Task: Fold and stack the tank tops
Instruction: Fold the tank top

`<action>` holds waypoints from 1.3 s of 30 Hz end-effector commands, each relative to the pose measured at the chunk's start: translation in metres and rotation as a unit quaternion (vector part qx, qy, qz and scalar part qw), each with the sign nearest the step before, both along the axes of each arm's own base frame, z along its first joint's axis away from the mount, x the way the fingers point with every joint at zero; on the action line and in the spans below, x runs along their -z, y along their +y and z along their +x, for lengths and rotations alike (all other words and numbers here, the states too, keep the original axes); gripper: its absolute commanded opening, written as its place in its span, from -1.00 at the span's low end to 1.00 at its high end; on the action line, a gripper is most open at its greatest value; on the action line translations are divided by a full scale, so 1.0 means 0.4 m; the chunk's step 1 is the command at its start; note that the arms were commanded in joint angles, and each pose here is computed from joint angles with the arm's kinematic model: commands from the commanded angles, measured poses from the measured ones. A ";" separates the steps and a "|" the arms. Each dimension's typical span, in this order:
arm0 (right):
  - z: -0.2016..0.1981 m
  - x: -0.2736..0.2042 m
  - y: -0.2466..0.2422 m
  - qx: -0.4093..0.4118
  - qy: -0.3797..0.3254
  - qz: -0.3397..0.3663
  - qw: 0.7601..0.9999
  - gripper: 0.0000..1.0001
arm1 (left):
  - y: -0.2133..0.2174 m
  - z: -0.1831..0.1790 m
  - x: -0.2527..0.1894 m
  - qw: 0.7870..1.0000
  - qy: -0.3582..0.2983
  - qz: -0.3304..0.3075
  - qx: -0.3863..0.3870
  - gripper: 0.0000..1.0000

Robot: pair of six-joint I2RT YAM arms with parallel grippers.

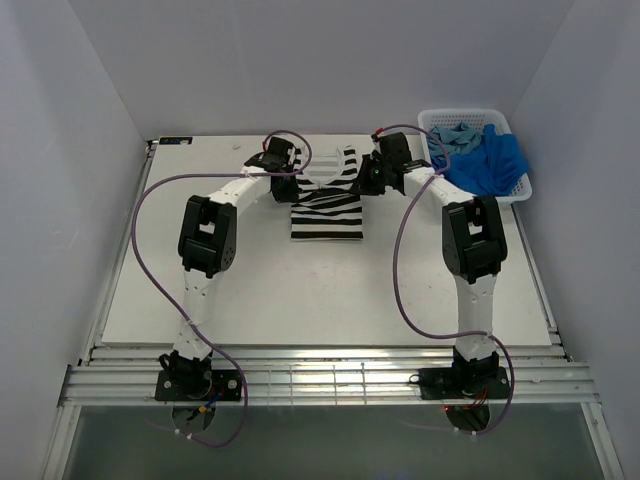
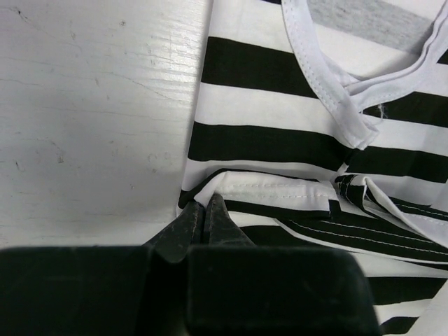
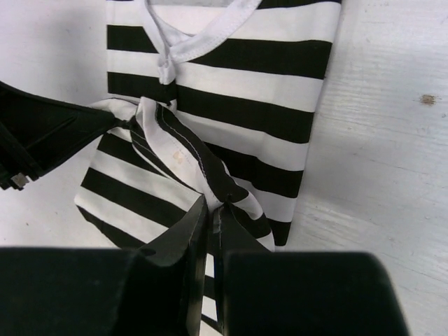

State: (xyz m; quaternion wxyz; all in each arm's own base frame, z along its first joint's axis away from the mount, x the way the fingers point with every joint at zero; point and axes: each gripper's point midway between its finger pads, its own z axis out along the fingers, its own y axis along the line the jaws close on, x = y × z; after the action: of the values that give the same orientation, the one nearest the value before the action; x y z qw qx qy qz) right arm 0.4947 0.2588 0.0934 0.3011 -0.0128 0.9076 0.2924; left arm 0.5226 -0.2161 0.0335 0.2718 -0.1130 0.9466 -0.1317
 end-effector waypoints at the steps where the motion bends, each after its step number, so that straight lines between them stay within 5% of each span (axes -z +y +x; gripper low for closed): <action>1: 0.028 -0.019 0.000 0.006 -0.007 0.007 1.000 -0.85 | 0.014 0.042 -0.059 0.999 -0.035 0.004 -0.005 -1.00; 8: 0.045 0.010 -0.018 0.032 0.004 0.001 0.999 -0.85 | -0.003 0.060 -0.058 0.999 -0.043 -0.006 0.012 -1.00; 14: 0.064 0.009 -0.021 0.043 0.005 0.006 0.999 -0.69 | 0.001 0.079 -0.075 0.998 -0.062 0.003 0.014 -0.70; 15: 0.070 -0.001 -0.019 0.040 0.000 0.009 0.999 -0.62 | 0.007 0.080 -0.074 0.998 -0.062 0.006 0.011 -0.62; 17: 0.071 -0.009 -0.016 0.033 0.000 0.017 0.999 -0.31 | 0.007 0.080 -0.079 0.998 -0.064 0.007 0.014 -0.07; 19: 0.068 -0.029 -0.011 0.026 -0.004 0.024 0.999 -0.26 | -0.001 0.084 -0.097 0.997 -0.072 0.003 0.024 0.51; 26: 0.013 -0.114 -0.002 -0.016 -0.030 0.039 0.999 0.14 | -0.021 0.077 -0.224 0.993 -0.108 -0.026 0.043 0.93; 30: -0.092 -0.113 0.003 -0.044 -0.022 0.050 0.998 0.61 | -0.026 -0.002 -0.249 0.994 -0.087 -0.060 0.043 0.96; 31: -0.106 -0.158 0.010 -0.052 -0.048 0.062 0.996 0.87 | -0.020 -0.045 -0.203 0.995 -0.059 -0.063 0.042 0.96; 39: -0.249 -0.138 0.070 -0.115 -0.033 0.122 0.985 0.80 | -0.093 -0.180 -0.224 0.980 -0.045 -0.172 0.089 0.96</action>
State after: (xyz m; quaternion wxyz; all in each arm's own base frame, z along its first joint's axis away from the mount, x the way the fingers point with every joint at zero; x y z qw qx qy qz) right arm 0.4033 0.2661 0.1308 0.2818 -0.0532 0.8767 0.3864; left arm 0.4525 -0.2309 0.0848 0.2564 -0.0823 0.9300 -0.2501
